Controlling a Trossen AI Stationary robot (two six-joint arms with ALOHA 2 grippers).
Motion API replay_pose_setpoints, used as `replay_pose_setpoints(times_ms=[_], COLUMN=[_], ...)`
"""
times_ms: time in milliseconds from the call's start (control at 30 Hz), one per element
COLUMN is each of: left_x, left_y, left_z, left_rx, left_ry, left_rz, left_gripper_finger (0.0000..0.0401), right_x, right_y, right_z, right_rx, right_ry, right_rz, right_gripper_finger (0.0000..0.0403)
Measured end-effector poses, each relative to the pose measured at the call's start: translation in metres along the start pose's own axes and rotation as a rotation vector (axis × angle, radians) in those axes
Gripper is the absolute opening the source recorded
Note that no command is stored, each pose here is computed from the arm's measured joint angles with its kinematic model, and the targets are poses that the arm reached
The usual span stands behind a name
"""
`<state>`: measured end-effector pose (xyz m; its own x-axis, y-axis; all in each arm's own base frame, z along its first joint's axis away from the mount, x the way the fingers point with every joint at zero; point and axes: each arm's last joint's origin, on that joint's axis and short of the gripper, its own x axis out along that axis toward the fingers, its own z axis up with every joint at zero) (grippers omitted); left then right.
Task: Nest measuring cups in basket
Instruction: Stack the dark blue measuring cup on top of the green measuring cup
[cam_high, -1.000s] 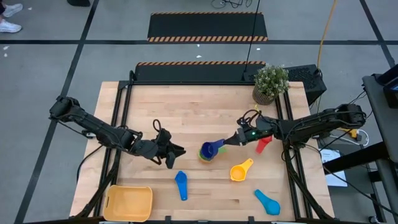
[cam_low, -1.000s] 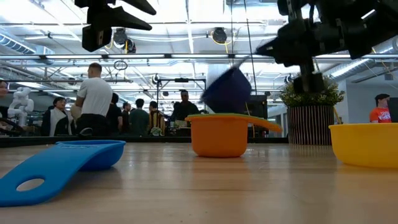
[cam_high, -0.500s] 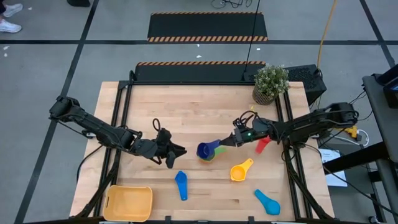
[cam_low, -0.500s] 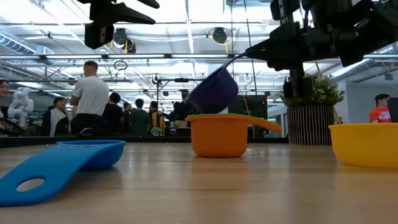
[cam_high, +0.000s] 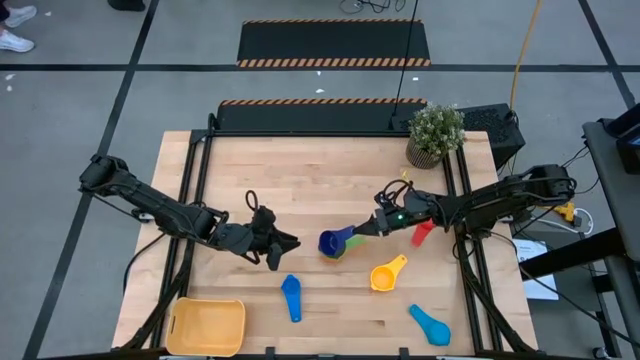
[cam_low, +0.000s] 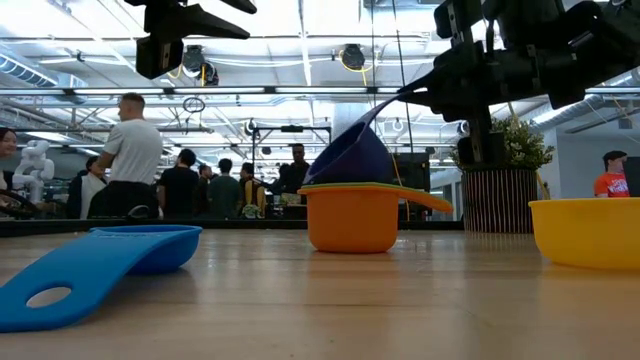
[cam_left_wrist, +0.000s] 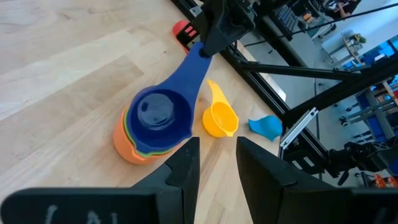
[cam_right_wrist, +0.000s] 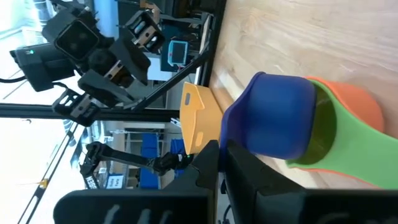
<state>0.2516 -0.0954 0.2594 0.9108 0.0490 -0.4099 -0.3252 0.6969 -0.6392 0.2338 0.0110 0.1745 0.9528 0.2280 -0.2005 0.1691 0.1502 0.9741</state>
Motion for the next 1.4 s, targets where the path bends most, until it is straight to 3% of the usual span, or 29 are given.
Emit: replay_pose_setpoints(times_ms=[567,1067,1400], left_x=[0.0,0.0,0.0], left_y=[0.0,0.0,0.0], left_z=[0.0,0.0,0.0], left_rx=[0.001,-0.003,-0.007], left_ry=[0.002,0.001,0.001], left_rz=[0.003,0.003,0.002], left_gripper_finger=[0.0106,0.0106,0.0106], right_x=[0.0,-0.002,-0.01], right_y=[-0.004,-0.021,-0.03], right_z=[-0.001,-0.005,-0.008], right_rx=[0.006,0.06,0.051], right_ry=[0.008,0.088,0.101], right_rz=[-0.044,-0.209,-0.346], right_gripper_finger=[0.0027,0.0191,0.0245])
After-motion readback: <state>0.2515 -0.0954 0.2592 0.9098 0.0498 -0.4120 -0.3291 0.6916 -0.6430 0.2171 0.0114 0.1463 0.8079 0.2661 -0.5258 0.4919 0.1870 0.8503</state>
